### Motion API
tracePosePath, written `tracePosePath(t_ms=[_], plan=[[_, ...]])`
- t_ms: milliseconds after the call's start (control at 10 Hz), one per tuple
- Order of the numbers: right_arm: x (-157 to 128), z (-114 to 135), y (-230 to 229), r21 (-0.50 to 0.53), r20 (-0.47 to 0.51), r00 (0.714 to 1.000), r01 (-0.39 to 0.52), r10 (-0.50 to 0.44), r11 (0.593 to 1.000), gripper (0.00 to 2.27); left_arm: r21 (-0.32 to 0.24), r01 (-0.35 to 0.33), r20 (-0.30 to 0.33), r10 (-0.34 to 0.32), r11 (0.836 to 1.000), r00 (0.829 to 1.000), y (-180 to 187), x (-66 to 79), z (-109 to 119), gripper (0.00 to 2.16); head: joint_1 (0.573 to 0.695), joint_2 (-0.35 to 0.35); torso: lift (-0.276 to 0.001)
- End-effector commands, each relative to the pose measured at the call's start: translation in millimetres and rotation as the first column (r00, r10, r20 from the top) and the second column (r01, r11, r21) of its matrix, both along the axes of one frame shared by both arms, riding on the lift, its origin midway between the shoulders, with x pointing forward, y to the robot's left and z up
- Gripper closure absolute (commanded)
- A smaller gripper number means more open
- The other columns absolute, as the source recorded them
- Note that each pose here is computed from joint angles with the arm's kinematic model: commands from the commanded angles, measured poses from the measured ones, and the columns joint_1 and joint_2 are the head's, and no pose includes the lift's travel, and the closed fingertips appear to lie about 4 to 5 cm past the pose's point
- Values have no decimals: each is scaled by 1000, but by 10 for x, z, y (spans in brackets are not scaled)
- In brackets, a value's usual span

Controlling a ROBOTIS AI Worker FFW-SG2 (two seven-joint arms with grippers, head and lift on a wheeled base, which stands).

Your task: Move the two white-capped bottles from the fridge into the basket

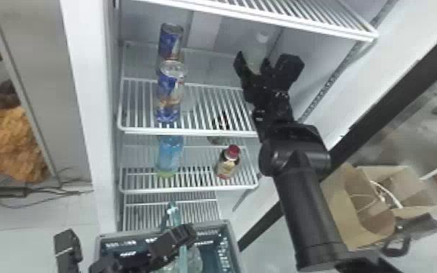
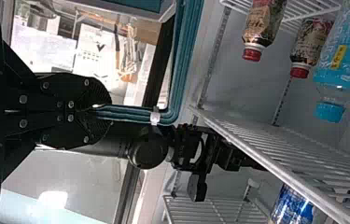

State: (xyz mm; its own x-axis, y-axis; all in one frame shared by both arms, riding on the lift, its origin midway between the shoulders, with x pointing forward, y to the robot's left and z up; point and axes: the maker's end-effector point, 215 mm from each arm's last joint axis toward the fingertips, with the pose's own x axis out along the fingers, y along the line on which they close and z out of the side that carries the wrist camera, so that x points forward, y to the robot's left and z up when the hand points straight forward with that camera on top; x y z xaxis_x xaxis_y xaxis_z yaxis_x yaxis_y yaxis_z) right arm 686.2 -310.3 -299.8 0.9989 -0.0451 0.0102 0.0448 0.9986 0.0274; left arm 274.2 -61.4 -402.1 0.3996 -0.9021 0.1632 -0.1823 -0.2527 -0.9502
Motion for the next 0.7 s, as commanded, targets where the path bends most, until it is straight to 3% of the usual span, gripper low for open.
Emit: tracePosePath(t_ms=[0, 400, 600], plan=[[10, 72, 104, 14, 15, 1000, -20, 20, 1000, 763, -1, -3, 0, 3, 1000, 1000, 2, 6, 1, 1162, 695, -350, 0], [-9, 139, 125, 27, 35, 999, -25, 24, 999, 845, -5, -2, -2, 2, 1000, 1000, -3, 3, 9, 1162, 695, -350, 0], [-86, 318, 187, 16, 75, 997, -39, 37, 999, 845, -5, -7, -4, 7, 1000, 1000, 8, 9, 5, 1162, 695, -350, 0]])
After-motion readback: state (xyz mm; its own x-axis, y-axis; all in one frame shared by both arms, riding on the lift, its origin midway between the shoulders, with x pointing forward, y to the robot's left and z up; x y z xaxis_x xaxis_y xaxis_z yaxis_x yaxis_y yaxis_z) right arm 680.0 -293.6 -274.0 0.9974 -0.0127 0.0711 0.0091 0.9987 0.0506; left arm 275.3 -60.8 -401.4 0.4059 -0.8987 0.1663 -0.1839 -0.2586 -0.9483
